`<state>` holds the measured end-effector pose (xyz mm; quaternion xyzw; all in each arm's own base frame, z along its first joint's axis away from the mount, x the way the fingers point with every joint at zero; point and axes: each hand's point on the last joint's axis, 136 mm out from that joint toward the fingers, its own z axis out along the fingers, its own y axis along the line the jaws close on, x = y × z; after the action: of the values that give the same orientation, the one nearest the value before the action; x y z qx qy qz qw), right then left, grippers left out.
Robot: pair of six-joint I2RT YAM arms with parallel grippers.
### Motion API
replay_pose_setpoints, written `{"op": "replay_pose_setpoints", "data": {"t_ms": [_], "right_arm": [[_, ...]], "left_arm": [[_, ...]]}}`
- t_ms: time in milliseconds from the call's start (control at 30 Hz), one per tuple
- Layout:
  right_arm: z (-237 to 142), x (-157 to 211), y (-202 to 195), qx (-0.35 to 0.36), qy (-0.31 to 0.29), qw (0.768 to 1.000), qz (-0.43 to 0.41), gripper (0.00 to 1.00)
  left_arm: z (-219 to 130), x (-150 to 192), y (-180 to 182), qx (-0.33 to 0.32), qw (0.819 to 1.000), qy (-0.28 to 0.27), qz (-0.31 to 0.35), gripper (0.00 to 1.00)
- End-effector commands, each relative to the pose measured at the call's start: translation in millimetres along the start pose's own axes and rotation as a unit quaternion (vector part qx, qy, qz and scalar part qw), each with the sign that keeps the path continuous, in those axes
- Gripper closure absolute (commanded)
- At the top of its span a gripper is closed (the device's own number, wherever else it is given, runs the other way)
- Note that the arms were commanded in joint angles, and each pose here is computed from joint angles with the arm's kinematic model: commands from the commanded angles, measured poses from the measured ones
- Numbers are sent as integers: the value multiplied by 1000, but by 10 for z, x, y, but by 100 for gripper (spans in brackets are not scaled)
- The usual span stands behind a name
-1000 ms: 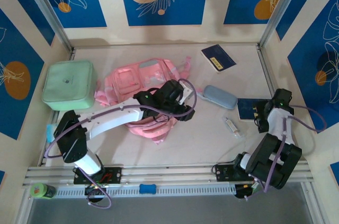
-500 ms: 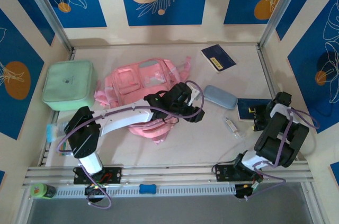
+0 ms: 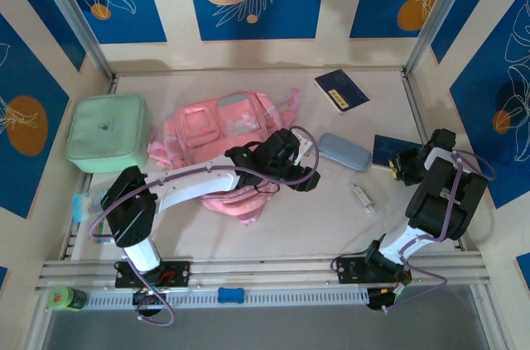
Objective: Pack books, pencil case, and school supplies into a backpack
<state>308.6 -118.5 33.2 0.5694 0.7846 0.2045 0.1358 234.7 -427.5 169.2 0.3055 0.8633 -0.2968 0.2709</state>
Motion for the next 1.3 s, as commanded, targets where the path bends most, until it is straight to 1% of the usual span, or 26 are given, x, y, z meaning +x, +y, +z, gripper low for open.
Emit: {"op": "replay_pose_setpoints", "data": {"t_ms": [0,100,200,433,600,667,767,833,867,933,1033,1100,1133,1200,1267], "right_arm": [[4,-68,116,-23,3,1000,-15,84],[-3,-84,127,-24,1,1000,-16,93],[-28,-107,108,-19,-5,1000,-12,100],[-112,-51,6,-15,-12,1000,-1,100],[-225,8,-189,-6,-15,1000,19,100],[-283,55,-222,-16,-15,1000,14,100],[-398,125,-289,-4,-25,1000,4,100],[-461,165,-218,-22,-23,999,-4,100],[-482,189,-88,-38,-19,999,-23,100],[-504,225,130,-31,-18,998,-60,100],[-416,198,417,-2,-33,993,-116,89],[-296,197,557,35,-23,989,-144,83],[-265,144,692,56,-31,984,-165,79],[-159,67,826,105,-45,973,-202,70],[-65,-37,965,143,-55,963,-221,62]], "left_arm": [[2,-80,-45,-3,1000,-5,5,31],[16,-87,-55,-1,1000,-3,5,31],[21,-98,-53,-3,1000,-3,7,30],[23,-95,-40,-7,1000,-1,9,30],[13,-65,-31,-7,1000,1,7,29],[-4,-56,-20,-8,1000,1,6,29],[-12,-52,-26,-6,1000,-2,3,29],[3,-32,-14,-8,1000,0,3,29],[16,-22,3,-11,1000,1,2,28],[31,-34,19,-13,1000,-4,-4,28],[22,-99,93,-35,999,-20,-23,28],[-1,-137,149,-48,998,-30,-35,28],[-17,-160,163,-51,997,-36,-38,28],[-34,-185,198,-59,996,-45,-42,27],[-30,-184,258,-68,995,-45,-50,27]]}}
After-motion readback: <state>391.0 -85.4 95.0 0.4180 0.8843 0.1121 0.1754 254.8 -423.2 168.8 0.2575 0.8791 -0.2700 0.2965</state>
